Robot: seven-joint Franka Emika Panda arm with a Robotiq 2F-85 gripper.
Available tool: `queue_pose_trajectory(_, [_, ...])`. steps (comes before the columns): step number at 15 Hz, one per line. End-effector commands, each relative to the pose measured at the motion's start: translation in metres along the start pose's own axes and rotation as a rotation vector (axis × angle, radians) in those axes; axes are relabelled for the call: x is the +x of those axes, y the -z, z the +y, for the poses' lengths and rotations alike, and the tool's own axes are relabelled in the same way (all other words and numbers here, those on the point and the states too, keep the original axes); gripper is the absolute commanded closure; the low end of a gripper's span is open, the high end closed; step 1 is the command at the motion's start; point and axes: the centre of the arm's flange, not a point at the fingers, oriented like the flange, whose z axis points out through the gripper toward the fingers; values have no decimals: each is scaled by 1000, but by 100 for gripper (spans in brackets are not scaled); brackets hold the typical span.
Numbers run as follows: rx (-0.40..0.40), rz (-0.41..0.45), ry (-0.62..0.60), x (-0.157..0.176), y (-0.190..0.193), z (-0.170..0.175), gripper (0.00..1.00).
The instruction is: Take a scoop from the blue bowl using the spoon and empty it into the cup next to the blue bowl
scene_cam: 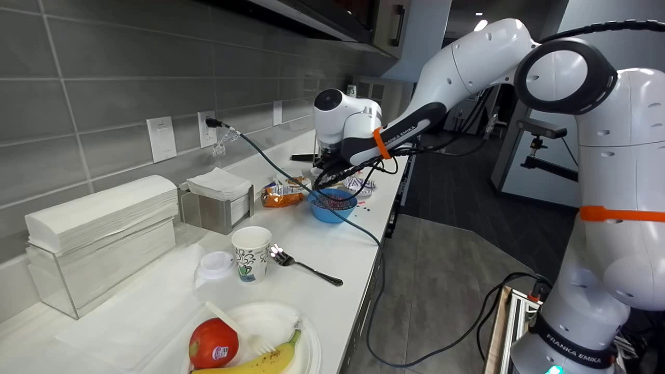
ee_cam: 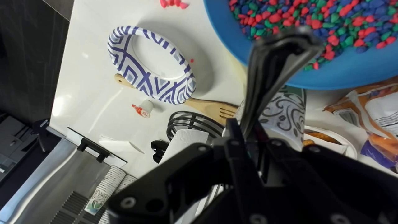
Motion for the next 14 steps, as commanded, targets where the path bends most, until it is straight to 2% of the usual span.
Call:
queue_pose_trajectory(1, [-33,-2,17,4,0,-3,97])
queue_pose_trajectory(8, [-91,-14,35,9,-2,-3,97])
queue_pose_trajectory(14, [-90,-5,70,18,-2,-14,97])
